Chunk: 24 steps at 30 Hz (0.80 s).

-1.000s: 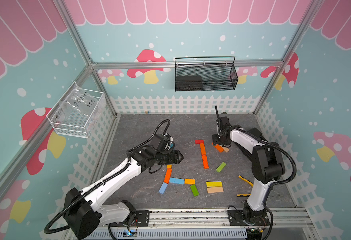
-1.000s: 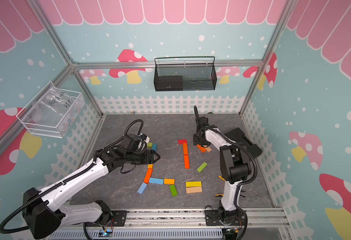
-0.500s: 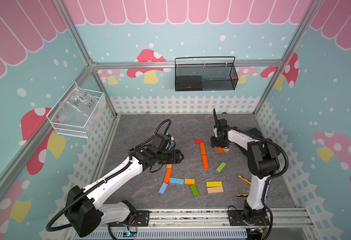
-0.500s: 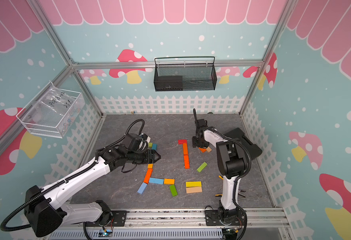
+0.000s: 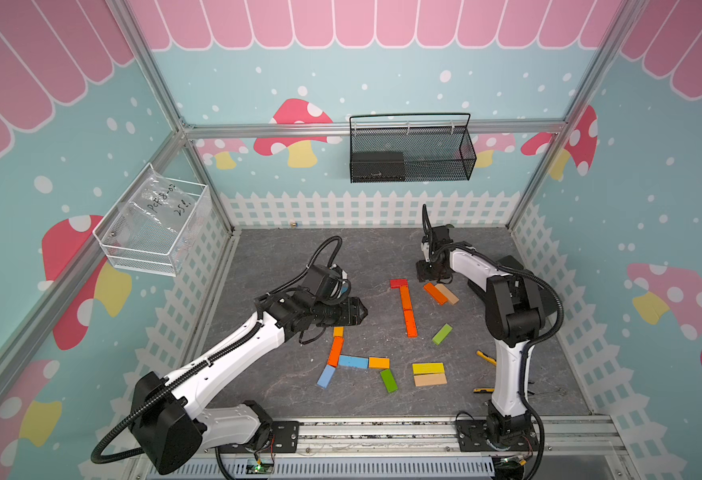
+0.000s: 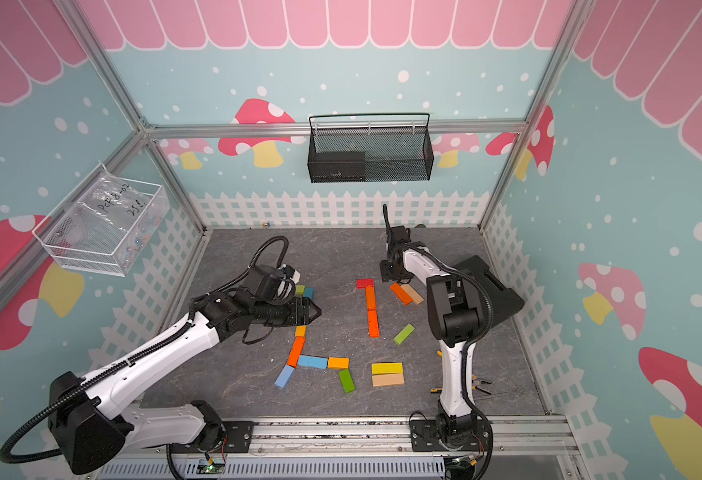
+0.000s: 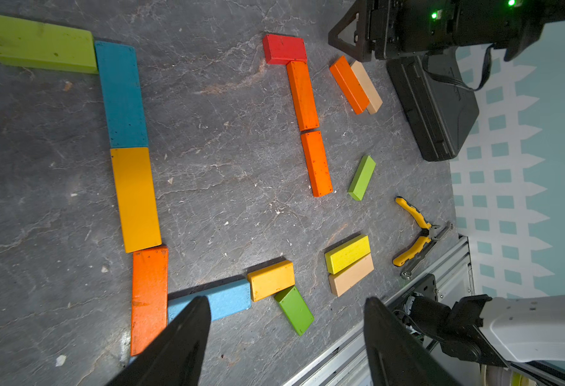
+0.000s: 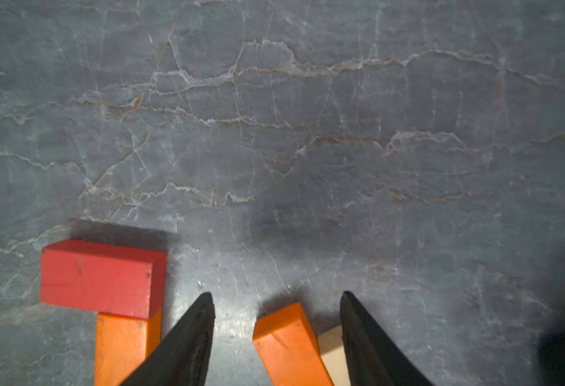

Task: Assemble a giraffe with building blocks
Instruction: Pick up the building block from the center of the board.

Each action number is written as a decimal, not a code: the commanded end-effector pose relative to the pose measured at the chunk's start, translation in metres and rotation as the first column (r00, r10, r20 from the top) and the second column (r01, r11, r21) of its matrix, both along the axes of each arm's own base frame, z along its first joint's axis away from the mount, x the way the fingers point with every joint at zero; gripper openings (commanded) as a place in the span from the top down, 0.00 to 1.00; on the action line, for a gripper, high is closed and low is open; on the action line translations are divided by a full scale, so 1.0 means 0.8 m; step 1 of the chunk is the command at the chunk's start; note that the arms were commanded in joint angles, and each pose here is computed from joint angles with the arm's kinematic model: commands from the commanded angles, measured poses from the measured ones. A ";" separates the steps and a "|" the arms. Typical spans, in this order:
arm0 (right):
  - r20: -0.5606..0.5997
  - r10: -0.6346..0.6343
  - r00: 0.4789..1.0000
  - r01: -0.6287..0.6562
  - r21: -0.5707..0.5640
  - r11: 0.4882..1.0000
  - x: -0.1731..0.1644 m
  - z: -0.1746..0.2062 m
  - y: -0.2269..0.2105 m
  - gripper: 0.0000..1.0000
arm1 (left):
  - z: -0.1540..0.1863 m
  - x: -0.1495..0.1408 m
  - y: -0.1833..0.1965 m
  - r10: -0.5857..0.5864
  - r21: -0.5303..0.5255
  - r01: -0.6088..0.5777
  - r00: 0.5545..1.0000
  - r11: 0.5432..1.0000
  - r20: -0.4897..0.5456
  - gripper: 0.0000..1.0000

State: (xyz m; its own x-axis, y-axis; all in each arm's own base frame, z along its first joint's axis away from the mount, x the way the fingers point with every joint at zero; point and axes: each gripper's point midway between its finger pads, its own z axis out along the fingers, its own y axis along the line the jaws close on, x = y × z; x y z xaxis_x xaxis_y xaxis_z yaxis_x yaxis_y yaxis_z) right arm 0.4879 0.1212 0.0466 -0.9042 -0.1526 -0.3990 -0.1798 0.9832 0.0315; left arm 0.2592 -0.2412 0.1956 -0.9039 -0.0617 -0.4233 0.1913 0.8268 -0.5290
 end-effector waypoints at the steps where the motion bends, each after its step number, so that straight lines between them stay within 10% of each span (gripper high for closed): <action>1: -0.061 0.048 0.997 -0.048 0.006 0.999 -0.007 -0.020 0.009 0.39 | 0.019 0.002 0.008 0.008 0.008 -0.008 0.999 1.000 0.040 0.25; 24: -0.195 0.006 0.981 -0.012 -0.029 1.000 -0.117 -0.044 -0.020 0.46 | 0.020 -0.002 0.012 0.010 -0.002 -0.010 0.999 1.000 0.049 0.25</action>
State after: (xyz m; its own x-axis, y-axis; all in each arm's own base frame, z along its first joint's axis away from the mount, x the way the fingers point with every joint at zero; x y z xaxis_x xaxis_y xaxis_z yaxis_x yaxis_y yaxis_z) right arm 0.4126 0.1052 0.0204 -0.9504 -0.1663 -0.2628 -0.1812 0.9829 0.0334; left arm 0.2575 -0.2340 0.2065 -0.8921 -0.0768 -0.4453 0.1919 0.8277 -0.5273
